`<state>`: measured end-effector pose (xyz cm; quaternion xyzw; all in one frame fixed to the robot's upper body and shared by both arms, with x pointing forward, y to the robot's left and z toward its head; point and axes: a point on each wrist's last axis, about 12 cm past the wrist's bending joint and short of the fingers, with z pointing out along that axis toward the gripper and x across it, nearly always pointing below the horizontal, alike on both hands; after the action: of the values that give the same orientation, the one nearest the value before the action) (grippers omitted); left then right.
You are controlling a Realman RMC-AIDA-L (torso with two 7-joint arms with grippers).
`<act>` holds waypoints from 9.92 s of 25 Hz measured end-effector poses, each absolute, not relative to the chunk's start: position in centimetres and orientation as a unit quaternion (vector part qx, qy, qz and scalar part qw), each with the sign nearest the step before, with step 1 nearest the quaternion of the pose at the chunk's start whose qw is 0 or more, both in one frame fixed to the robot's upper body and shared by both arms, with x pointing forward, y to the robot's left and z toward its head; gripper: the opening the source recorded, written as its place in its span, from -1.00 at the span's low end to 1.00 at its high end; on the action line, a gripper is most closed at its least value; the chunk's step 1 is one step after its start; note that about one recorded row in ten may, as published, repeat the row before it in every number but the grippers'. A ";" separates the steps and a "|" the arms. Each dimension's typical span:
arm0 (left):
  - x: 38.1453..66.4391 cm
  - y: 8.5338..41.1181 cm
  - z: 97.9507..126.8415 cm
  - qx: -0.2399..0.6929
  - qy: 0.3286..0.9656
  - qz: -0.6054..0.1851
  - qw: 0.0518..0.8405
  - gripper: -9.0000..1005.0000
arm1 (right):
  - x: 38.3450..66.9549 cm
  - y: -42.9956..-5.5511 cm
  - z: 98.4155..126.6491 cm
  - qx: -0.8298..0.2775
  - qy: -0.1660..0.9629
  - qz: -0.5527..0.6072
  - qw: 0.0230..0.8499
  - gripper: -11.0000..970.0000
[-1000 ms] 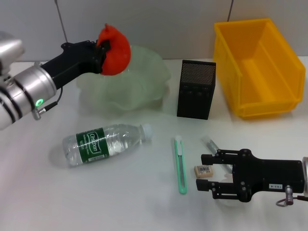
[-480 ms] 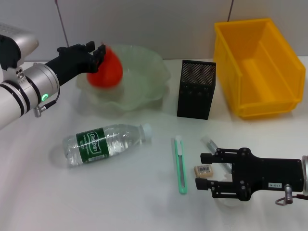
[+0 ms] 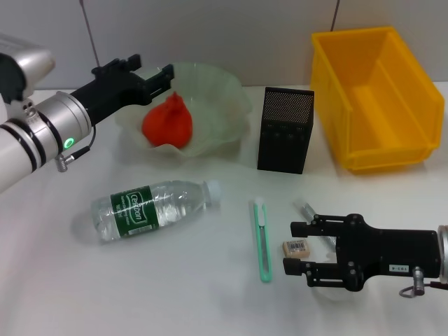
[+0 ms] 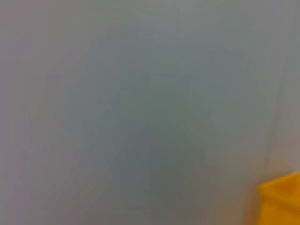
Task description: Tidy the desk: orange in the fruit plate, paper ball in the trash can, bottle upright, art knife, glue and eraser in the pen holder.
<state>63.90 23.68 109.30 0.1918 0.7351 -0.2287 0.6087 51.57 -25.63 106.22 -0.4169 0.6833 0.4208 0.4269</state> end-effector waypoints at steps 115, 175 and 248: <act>49.1 28.1 106.1 0.423 0.679 -0.439 0.408 0.43 | 67.6 -25.8 123.6 -0.278 0.892 0.030 0.355 0.03; 50.6 27.4 106.3 0.414 0.685 -0.420 0.427 0.42 | 51.2 -27.9 104.6 -0.395 0.717 0.342 0.461 0.60; 62.9 16.2 110.5 0.575 0.759 -0.106 0.286 0.08 | 51.2 -29.1 104.6 -0.364 0.728 0.330 0.478 0.60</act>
<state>62.87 16.22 110.49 0.5750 0.7590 -0.1063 0.2863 51.25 -29.06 104.57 -0.3636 0.7285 0.3296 0.4780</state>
